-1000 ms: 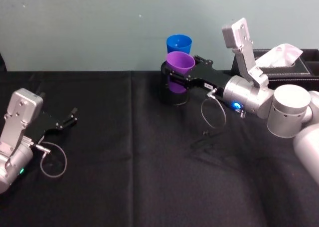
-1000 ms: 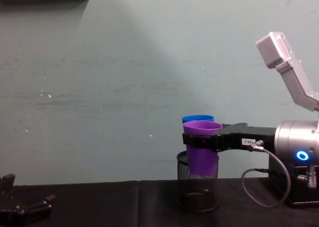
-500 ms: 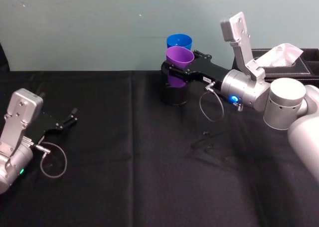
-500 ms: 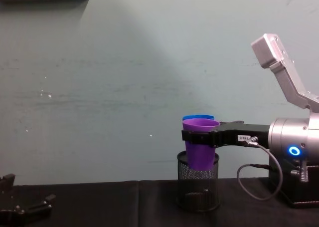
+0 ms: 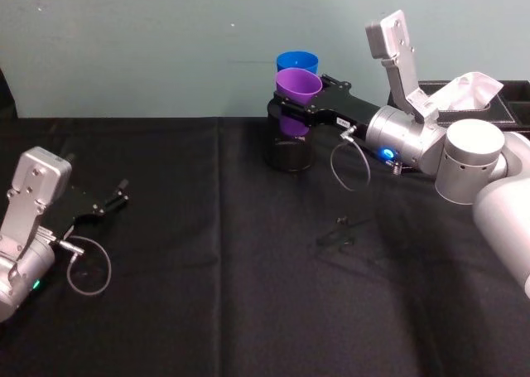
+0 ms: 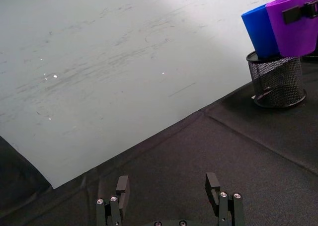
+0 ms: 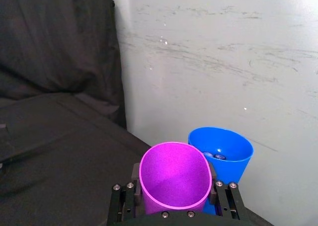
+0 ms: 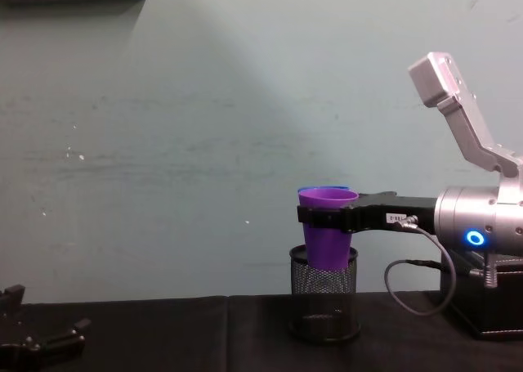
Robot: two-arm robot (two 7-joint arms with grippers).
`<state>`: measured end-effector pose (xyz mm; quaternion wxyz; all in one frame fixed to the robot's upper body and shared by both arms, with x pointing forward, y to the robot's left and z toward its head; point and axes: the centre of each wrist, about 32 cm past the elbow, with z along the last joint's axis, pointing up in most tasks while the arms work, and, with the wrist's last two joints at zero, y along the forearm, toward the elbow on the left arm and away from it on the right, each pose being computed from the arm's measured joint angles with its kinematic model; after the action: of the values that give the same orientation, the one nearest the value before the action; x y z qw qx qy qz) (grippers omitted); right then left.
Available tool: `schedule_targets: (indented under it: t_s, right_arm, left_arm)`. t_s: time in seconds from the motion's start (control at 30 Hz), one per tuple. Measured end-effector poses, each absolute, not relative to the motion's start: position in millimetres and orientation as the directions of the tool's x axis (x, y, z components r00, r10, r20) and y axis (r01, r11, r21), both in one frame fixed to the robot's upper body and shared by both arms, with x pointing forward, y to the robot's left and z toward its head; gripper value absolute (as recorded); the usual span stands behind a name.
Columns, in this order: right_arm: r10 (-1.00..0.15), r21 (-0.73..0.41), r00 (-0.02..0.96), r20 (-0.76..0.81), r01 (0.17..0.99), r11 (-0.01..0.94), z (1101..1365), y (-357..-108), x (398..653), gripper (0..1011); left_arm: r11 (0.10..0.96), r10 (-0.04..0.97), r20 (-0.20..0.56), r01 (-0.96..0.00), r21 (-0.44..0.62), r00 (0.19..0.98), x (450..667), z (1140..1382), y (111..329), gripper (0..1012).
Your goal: Pick up one cup with a gripper and tap it against the other cup.
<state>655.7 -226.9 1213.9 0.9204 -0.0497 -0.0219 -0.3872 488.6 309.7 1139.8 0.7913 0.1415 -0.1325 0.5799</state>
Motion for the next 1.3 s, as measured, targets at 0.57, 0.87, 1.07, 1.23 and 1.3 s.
schedule_targets:
  t_s: [0.57,0.87,1.07,1.23,1.3]
  right_arm:
    - [-0.708,-0.069,0.702,0.081,0.712,0.698,1219.4,-227.5,662.8,724]
    - [-0.708,-0.070,0.701,0.081,0.713,0.698,1219.3,-227.6,662.8,724]
    - [-0.709,-0.071,0.701,0.080,0.713,0.697,1219.1,-227.5,662.7,724]
    - [-0.709,-0.071,0.701,0.080,0.713,0.697,1218.8,-227.4,662.6,724]
    - [-0.709,-0.071,0.701,0.080,0.714,0.697,1218.7,-227.4,662.5,724]
  left_arm:
    - [0.287,0.880,0.374,-0.955,0.070,0.292,488.6,1139.8,309.7,1000]
    - [0.287,0.880,0.374,-0.955,0.070,0.292,488.6,1139.8,309.7,1000]
    - [0.287,0.880,0.374,-0.955,0.070,0.292,488.6,1139.8,309.7,1000]
    - [0.287,0.880,0.374,-0.955,0.070,0.292,488.6,1139.8,309.7,1000]
    - [0.287,0.880,0.374,-0.955,0.070,0.292,488.6,1139.8,309.6,1000]
